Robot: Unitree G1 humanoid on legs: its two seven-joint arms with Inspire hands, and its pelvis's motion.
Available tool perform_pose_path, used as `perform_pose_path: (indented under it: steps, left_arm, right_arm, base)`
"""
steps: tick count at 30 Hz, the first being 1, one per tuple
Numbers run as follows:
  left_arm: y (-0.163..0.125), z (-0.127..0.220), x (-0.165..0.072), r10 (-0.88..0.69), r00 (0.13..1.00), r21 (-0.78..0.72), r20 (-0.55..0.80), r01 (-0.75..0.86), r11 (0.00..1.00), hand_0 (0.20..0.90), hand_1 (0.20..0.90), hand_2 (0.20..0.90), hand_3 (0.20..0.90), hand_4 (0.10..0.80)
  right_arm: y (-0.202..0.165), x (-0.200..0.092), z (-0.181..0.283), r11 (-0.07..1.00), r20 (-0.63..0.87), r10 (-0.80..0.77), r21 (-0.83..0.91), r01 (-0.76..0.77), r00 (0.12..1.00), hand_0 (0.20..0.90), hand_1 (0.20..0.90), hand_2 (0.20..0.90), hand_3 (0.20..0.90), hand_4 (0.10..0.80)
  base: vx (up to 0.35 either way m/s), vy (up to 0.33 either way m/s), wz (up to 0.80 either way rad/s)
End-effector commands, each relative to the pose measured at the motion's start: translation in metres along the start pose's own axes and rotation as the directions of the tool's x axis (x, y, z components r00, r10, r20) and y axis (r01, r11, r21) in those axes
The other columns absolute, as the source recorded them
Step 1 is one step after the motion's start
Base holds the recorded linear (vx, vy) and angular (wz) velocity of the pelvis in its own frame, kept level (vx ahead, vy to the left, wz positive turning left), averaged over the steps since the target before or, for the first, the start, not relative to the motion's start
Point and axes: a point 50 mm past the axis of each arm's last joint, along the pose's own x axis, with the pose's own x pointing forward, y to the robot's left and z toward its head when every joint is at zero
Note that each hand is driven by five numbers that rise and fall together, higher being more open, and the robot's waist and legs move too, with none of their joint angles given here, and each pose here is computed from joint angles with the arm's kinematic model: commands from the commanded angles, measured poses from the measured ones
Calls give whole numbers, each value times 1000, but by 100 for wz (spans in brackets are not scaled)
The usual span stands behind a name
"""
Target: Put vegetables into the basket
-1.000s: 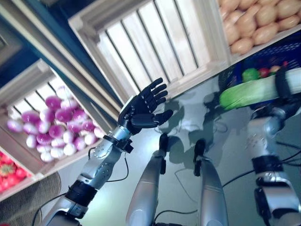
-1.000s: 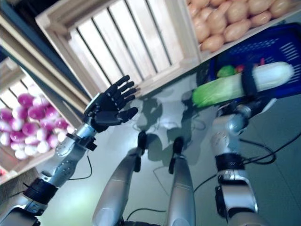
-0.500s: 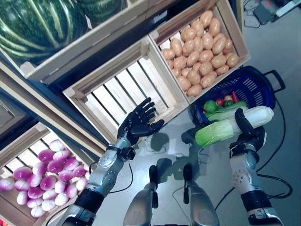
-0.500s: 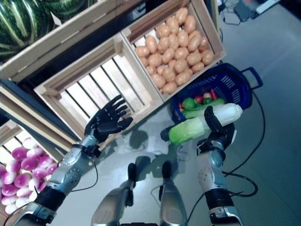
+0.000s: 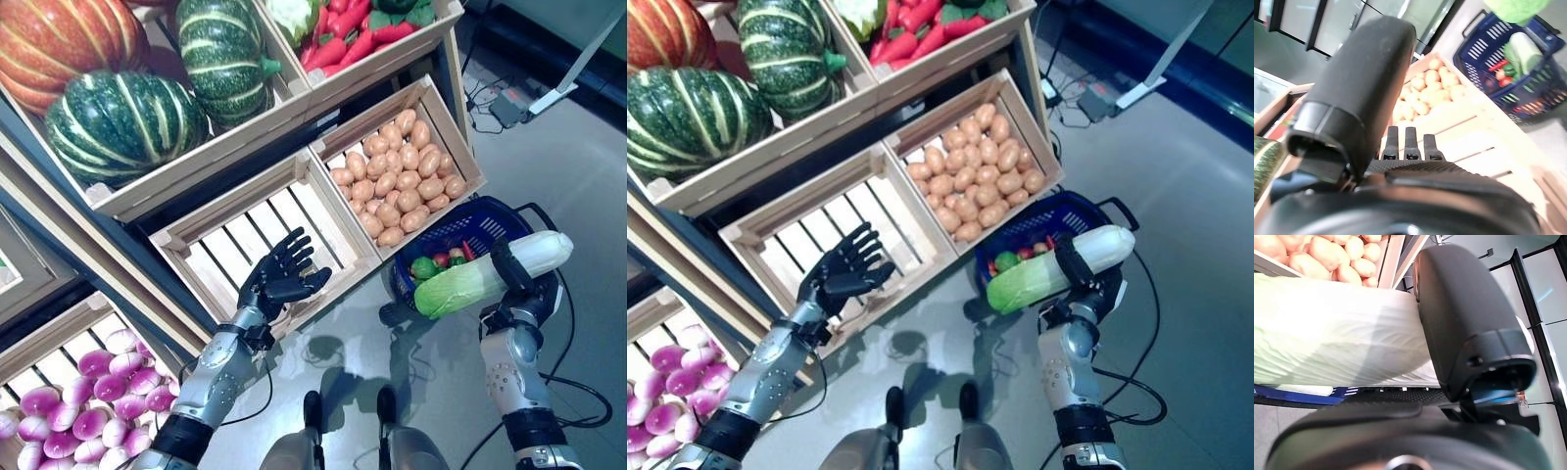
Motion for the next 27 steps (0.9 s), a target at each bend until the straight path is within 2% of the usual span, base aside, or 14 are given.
perform_pose_path:
  steps: [1,9,18,27]
  left_arm:
    - [-18,8,3,-103,990,27,93,101,995,900,900,900,900,800]
    - [-27,8,10,-100,988,-10,121,102,995,900,900,900,900,800]
    - [-12,4,-1,2,990,-82,144,10,997,900,900,900,900,800]
    - [-7,8,-10,8,982,-86,191,8,996,900,900,900,900,800]
  right_arm:
    - [7,-5,24,996,138,84,14,-87,987,300,300,300,300,400]
    - [5,-18,7,981,76,194,-32,-192,978,300,300,300,300,400]
    - [13,-30,2,940,50,327,-117,-319,944,300,300,300,300,400]
    - [27,-33,2,906,59,409,-148,-397,911,300,300,300,300,400]
  base:
    - [-40,26,-20]
    - [5,-41,-27]
    - [42,-137,-20]
    - [161,55,-12]
